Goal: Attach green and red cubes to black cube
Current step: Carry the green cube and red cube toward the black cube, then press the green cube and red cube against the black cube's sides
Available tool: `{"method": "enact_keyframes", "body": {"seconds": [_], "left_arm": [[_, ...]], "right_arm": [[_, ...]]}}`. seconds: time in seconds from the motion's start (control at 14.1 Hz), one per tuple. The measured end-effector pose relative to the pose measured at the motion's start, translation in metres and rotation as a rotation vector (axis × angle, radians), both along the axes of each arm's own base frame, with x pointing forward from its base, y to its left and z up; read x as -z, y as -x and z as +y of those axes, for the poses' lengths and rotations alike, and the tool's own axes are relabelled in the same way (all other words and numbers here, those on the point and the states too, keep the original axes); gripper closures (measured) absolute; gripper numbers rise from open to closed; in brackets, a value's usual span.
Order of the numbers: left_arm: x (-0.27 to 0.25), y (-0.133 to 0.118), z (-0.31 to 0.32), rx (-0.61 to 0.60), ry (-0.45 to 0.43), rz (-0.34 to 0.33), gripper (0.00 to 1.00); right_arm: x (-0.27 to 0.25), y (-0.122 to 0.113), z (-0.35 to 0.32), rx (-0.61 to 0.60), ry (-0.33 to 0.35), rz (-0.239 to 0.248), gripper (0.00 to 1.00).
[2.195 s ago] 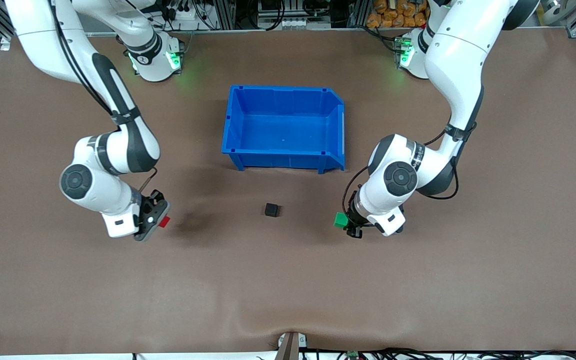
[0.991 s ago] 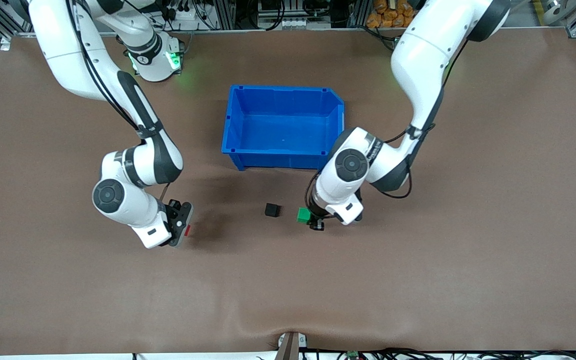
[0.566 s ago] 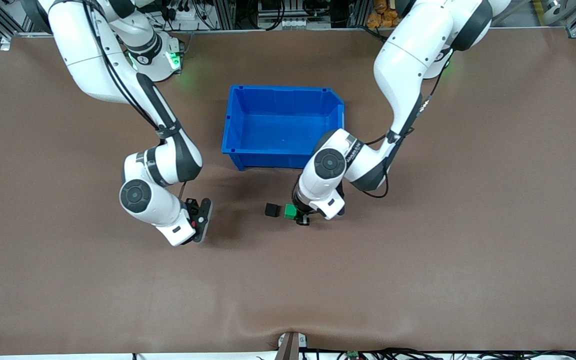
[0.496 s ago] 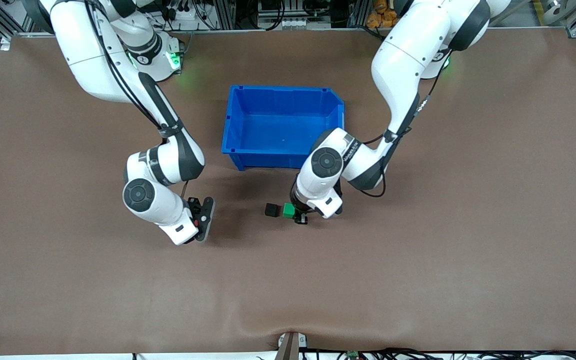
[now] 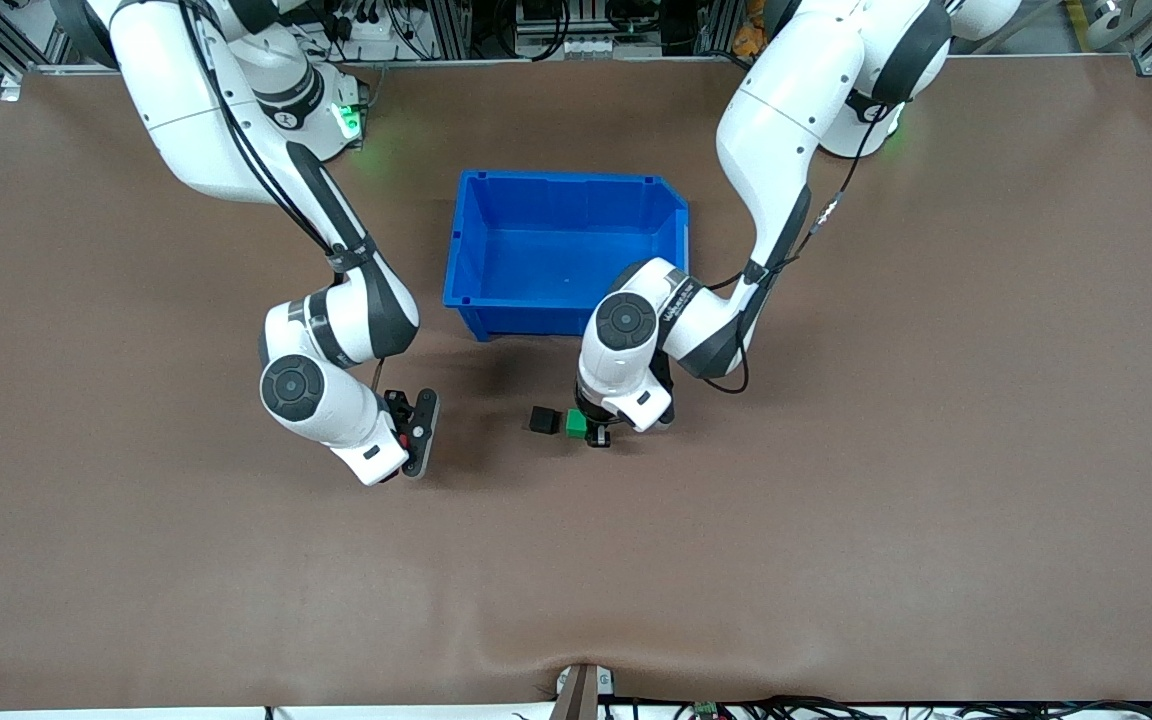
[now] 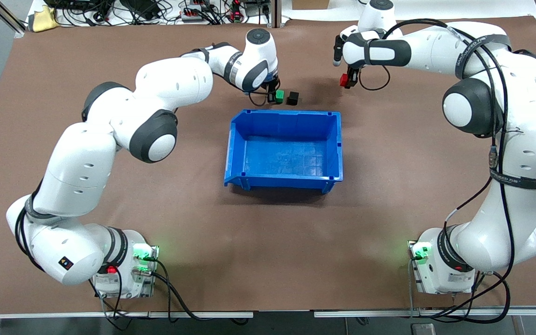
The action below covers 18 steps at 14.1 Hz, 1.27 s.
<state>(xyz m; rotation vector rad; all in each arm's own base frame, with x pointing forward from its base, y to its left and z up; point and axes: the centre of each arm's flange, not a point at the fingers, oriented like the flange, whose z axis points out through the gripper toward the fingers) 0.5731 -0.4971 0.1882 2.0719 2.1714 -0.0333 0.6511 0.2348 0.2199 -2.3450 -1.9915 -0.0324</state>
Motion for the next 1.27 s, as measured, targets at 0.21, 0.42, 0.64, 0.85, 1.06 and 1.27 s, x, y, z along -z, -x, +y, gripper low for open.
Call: {"method": "enact_keyframes", "body": {"seconds": [0.21,0.42,0.64,0.85,1.06,1.27], "left_arm": [[-0.002,-0.003,-0.002,-0.037,0.009,-0.003,0.61],[-0.003,-0.003,-0.006,-0.037,0.014,-0.008,0.61],[0.001,0.002,-0.014,-0.025,0.015,-0.007,0.61],[0.004,0.004,-0.018,-0.02,0.016,-0.007,0.61],[0.006,0.003,-0.019,-0.02,0.016,-0.009,0.61],[0.006,0.002,-0.017,-0.021,0.005,0.003,0.61]], "right_arm": [[0.001,0.0,-0.001,0.002,0.002,0.005,0.6],[0.004,0.002,-0.004,0.003,0.01,0.03,0.6],[0.007,0.005,-0.005,0.004,0.016,0.051,0.6],[0.01,0.007,-0.006,0.006,0.019,0.068,0.6],[0.014,0.008,-0.007,0.019,0.009,0.083,0.6],[0.014,0.008,-0.006,0.045,0.007,0.088,0.6]]}}
